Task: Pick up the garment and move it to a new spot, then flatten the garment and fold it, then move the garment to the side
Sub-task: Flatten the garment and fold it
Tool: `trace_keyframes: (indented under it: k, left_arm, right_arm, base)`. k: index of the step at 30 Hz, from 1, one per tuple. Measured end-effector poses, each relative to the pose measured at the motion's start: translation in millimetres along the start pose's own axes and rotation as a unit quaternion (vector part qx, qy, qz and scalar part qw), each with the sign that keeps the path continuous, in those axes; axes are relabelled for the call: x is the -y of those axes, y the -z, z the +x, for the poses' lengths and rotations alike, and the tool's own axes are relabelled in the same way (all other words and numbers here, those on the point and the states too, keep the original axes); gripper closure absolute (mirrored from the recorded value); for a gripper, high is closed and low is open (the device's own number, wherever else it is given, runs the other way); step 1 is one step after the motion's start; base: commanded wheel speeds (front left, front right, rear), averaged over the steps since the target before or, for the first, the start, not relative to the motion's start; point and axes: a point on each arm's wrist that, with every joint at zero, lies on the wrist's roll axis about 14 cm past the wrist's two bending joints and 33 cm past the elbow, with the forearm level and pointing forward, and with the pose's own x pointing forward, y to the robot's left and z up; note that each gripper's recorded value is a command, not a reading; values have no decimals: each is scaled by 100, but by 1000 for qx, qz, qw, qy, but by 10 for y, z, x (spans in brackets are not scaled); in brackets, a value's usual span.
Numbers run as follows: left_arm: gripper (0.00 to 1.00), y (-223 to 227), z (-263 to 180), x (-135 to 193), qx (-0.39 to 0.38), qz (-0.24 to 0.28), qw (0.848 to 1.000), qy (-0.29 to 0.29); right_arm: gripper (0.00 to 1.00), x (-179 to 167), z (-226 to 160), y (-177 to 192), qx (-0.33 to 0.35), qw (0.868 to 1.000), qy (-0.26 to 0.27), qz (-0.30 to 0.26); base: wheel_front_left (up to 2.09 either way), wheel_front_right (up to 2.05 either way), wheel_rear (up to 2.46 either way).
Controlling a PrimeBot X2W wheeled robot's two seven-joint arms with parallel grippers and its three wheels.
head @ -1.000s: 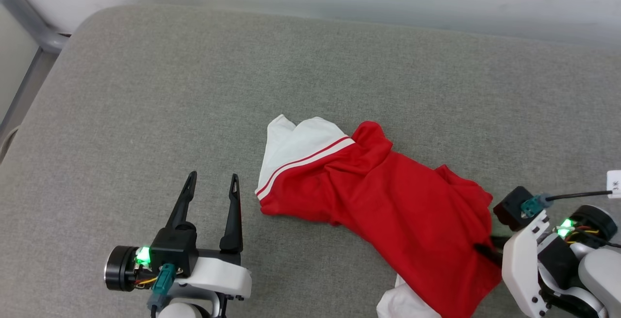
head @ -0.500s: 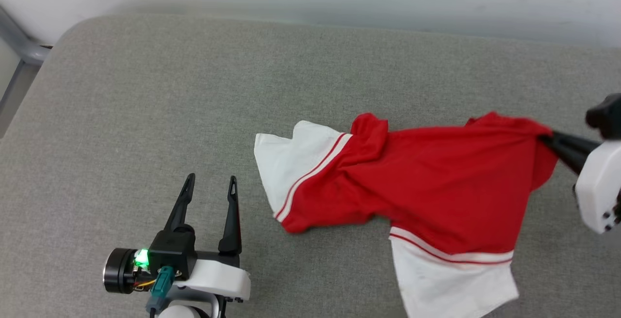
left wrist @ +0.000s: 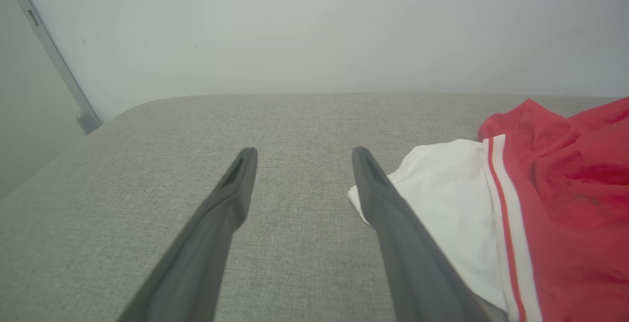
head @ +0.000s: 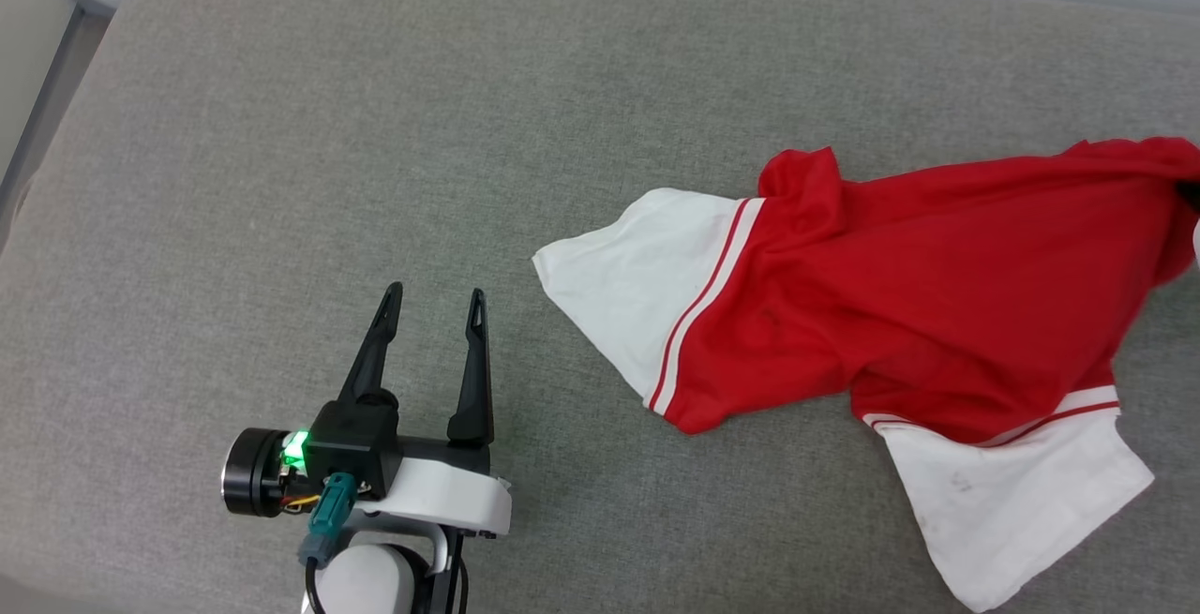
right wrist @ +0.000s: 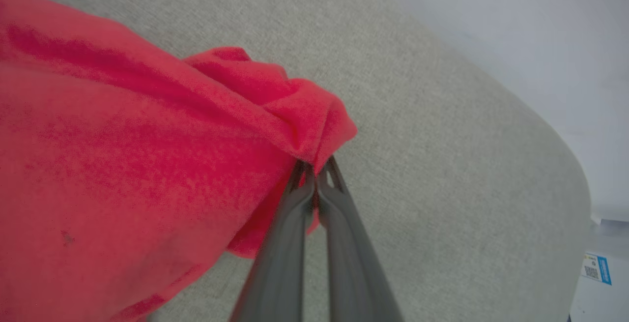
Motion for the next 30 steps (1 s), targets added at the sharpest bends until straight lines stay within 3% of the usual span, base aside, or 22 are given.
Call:
trace_keyframes:
  k: [5, 10, 11, 12, 15, 19, 25, 30]
  left_arm:
    - [0, 45, 19, -41, -7, 2, 1000, -7]
    - [0, 41, 24, -56, -6, 3, 1000, -10]
    - [0, 31, 24, -54, -5, 3, 1000, -10]
    - [0, 20, 22, -50, -3, 3, 1000, -8]
    - [0, -32, 14, -44, 4, 5, 1000, -5]
    - [0, -124, -13, -45, 18, 6, 1000, 1]
    - [0, -279, -25, -21, 41, 7, 999, 18]
    - [0, -438, 26, 1, 64, 2, 997, 41]
  right_arm:
    - [100, -143, 281, 473, -84, 996, -12, 30]
    - [100, -209, 309, 638, -103, 993, -18, 49]
    - [64, -201, 302, 596, -87, 995, -14, 38]
    - [0, -186, 290, 545, -68, 997, -11, 35]
    - [0, -144, 214, 263, 16, 999, -1, 36]
    - [0, -21, -16, -38, 120, 992, 24, 42]
    - [0, 130, -502, -336, 266, 959, 71, 69]
    - [0, 115, -873, -340, 336, 932, 104, 89]
  base:
    - [0, 0, 0]
    - [0, 0, 0]
    - [0, 0, 0]
    - [0, 0, 0]
    - [0, 0, 0]
    - [0, 0, 0]
    - [0, 0, 0]
    - [0, 0, 0]
